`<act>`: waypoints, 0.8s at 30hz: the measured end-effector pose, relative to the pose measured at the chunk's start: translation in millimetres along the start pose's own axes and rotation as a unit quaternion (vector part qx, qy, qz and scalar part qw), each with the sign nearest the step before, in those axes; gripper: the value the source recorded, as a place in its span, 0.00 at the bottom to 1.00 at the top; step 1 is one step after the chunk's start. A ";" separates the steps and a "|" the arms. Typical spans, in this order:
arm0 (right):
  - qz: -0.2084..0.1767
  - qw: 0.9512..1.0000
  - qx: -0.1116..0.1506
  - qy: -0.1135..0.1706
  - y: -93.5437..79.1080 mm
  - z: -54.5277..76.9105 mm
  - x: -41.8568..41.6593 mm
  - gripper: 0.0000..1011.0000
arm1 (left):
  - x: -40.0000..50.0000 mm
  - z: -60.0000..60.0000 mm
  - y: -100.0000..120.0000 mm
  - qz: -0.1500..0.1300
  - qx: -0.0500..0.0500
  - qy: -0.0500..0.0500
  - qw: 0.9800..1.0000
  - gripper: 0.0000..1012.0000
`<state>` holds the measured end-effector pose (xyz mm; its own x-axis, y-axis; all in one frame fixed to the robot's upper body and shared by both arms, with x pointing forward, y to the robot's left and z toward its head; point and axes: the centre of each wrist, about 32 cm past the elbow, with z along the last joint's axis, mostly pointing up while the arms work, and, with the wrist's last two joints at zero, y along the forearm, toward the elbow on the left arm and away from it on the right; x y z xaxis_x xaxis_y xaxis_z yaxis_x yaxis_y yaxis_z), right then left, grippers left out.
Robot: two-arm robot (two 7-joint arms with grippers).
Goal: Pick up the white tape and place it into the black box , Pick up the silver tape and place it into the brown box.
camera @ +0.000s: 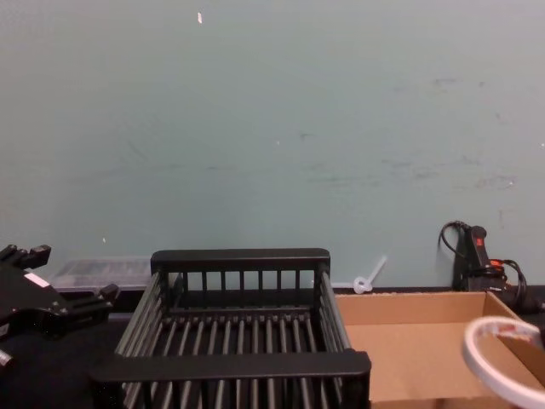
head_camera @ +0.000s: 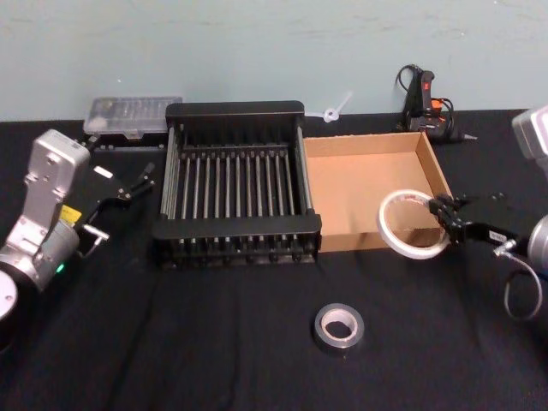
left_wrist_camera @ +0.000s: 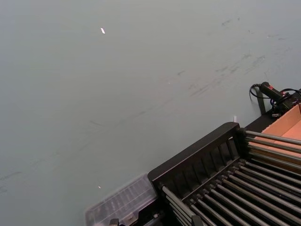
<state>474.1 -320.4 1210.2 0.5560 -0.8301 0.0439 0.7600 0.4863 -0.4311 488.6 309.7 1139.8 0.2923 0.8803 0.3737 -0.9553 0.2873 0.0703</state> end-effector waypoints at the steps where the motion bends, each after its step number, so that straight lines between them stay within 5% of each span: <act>1: 0.000 1.000 0.002 -0.001 1.8 1.4 0.3 0.09 | 0.0 0.0 0.0 0.000 0.000 0.000 1.000 0.99; 12: 0.005 0.999 0.044 -0.002 33.5 20.7 -1.2 0.09 | 0.0 0.0 0.0 0.000 0.000 0.000 1.000 0.99; 24: 0.037 0.997 0.060 -0.016 65.4 40.4 -11.4 0.09 | 0.0 0.0 0.0 0.000 0.000 0.000 1.000 0.99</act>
<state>531.1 -268.2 1217.9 0.6209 -0.7826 0.0454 0.7502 0.5764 -0.3240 488.6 309.7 1139.8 0.2923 0.8803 0.3737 -0.9552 0.2873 0.0703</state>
